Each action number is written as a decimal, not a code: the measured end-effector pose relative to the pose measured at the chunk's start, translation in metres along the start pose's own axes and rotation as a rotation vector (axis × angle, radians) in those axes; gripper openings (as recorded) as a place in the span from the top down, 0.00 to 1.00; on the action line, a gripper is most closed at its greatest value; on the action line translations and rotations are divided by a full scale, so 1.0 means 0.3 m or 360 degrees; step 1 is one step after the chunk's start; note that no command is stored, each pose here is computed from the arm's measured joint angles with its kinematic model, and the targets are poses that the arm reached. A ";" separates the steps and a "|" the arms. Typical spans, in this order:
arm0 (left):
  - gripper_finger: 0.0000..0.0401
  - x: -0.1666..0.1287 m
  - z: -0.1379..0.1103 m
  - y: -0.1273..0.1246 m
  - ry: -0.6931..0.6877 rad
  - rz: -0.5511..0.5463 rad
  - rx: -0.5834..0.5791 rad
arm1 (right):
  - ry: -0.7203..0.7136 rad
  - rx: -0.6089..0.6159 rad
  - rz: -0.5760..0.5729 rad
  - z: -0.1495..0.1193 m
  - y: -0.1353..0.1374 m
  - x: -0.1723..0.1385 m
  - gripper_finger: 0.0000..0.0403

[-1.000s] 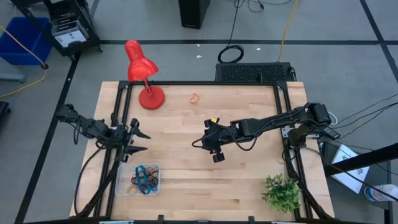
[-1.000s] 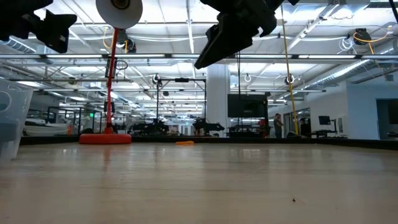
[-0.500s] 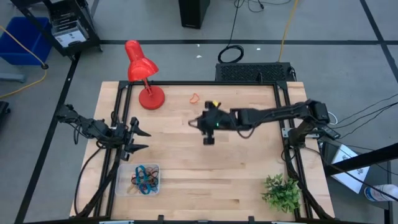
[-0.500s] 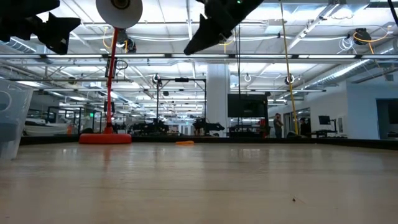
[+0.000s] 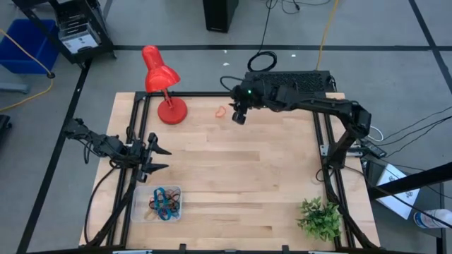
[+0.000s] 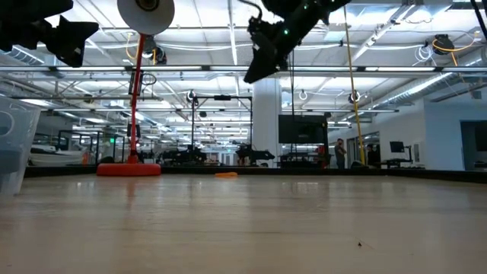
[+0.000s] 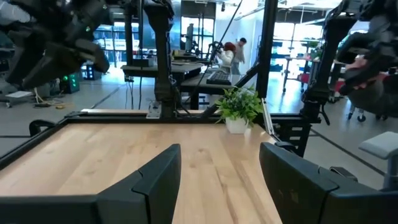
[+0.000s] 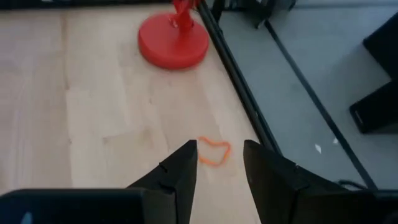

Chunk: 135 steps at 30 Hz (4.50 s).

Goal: Pick and place rubber bands into bin
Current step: Put the orange rubber band into the transparent bin

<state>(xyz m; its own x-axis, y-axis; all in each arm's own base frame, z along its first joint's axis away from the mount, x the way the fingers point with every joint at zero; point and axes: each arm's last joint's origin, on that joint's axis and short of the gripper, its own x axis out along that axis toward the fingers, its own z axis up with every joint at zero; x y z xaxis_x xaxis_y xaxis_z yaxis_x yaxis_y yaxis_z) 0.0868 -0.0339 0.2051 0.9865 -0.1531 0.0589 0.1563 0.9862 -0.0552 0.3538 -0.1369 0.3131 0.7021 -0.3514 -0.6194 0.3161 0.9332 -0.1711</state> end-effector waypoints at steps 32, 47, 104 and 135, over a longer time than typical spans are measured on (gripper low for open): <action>0.44 0.000 -0.007 0.001 0.0034 0.0005 0.0004 | 0.0377 0.0156 0.0104 -0.135 -0.176 0.478 0.69; 0.44 0.000 -0.009 0.001 0.0042 -0.0002 -0.0014 | 0.0451 0.0386 0.0227 -0.217 -0.198 0.565 0.69; 0.44 0.000 0.022 0.001 -0.0106 0.0005 -0.0039 | 0.0496 0.1368 0.0155 -0.199 -0.201 0.560 0.69; 0.44 0.000 -0.016 0.002 0.0076 0.0016 -0.0223 | 0.0335 0.1372 -0.0094 -0.303 -0.212 0.609 0.69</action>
<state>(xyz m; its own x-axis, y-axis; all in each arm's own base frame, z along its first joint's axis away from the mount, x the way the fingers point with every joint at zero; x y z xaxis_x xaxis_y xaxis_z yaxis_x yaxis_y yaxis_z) 0.0872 -0.0337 0.2003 0.9887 -0.1493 0.0106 0.1485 0.9696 -0.1946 0.4041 -0.2537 0.1412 0.5642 -0.2967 -0.7705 0.7783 0.5026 0.3764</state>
